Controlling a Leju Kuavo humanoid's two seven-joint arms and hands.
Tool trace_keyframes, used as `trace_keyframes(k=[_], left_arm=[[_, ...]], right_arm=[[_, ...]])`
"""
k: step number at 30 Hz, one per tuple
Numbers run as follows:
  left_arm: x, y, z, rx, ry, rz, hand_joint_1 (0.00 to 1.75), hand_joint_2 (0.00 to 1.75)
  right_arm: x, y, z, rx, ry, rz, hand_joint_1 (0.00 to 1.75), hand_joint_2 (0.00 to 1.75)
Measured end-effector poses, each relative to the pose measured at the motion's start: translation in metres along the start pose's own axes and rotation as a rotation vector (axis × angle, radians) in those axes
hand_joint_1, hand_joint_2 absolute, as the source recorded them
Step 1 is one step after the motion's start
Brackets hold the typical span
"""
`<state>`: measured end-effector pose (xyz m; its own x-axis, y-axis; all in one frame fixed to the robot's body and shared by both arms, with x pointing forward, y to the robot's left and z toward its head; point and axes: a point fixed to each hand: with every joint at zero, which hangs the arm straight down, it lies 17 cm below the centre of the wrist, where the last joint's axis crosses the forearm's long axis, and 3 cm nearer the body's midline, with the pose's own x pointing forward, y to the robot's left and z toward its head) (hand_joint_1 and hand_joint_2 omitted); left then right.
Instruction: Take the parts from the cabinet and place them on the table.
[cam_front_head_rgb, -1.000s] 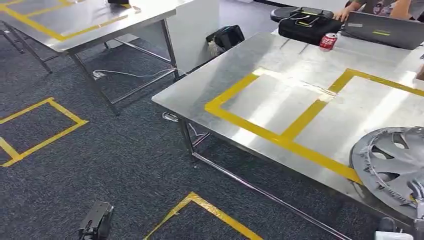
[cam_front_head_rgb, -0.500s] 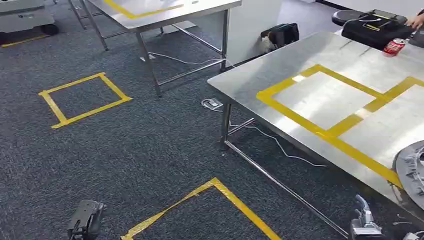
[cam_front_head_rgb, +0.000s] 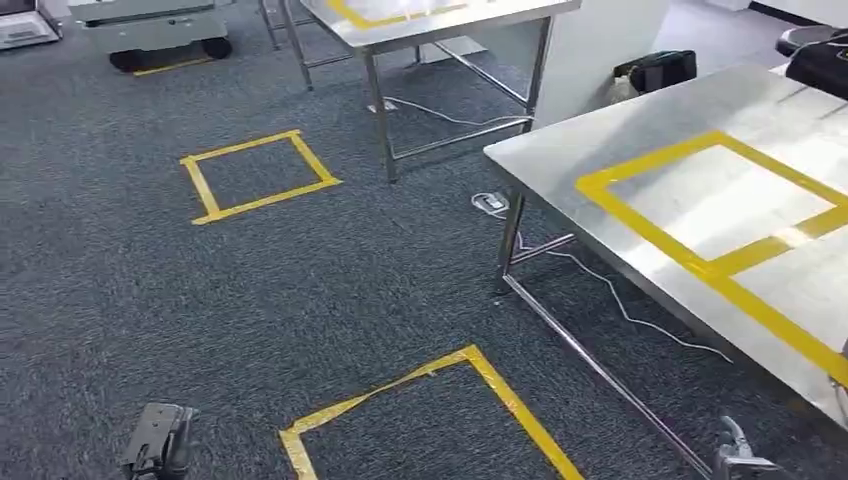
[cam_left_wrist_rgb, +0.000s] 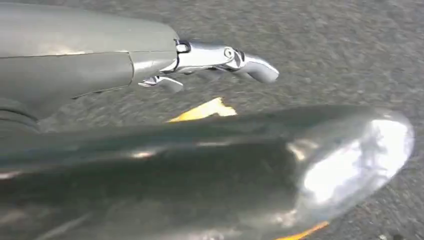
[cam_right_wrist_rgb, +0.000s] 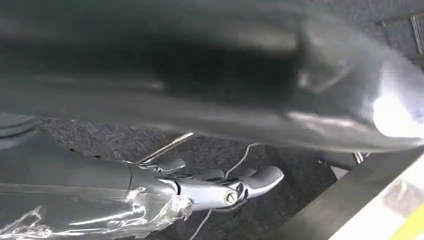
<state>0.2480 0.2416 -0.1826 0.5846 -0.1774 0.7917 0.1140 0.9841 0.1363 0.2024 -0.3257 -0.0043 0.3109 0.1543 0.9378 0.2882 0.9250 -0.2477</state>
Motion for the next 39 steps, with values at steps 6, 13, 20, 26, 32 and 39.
trace_keyframes(k=[6,13,20,26,32,39], left_arm=[[0.013,0.014,0.002,0.061,-0.065,0.126,0.0,0.0],[0.051,0.024,-0.001,0.062,-0.119,0.249,0.0,0.0],[0.053,0.027,0.003,0.084,-0.113,0.289,0.0,0.0],[0.054,0.034,0.007,0.104,-0.124,0.309,0.0,0.0],[0.05,0.036,0.012,0.107,-0.121,0.307,0.0,0.0],[0.049,0.041,0.015,0.12,-0.124,0.3,0.0,0.0]], right_arm=[[-0.038,0.028,0.014,0.141,0.214,-0.192,0.0,0.0],[-0.059,0.007,0.011,0.063,0.298,-0.231,0.0,0.0],[-0.076,0.003,0.016,0.051,0.356,-0.257,0.0,0.0],[-0.081,0.003,0.016,0.058,0.373,-0.266,0.0,0.0],[-0.081,0.006,0.014,0.073,0.375,-0.261,0.0,0.0],[-0.078,0.01,0.009,0.087,0.356,-0.23,0.0,0.0]])
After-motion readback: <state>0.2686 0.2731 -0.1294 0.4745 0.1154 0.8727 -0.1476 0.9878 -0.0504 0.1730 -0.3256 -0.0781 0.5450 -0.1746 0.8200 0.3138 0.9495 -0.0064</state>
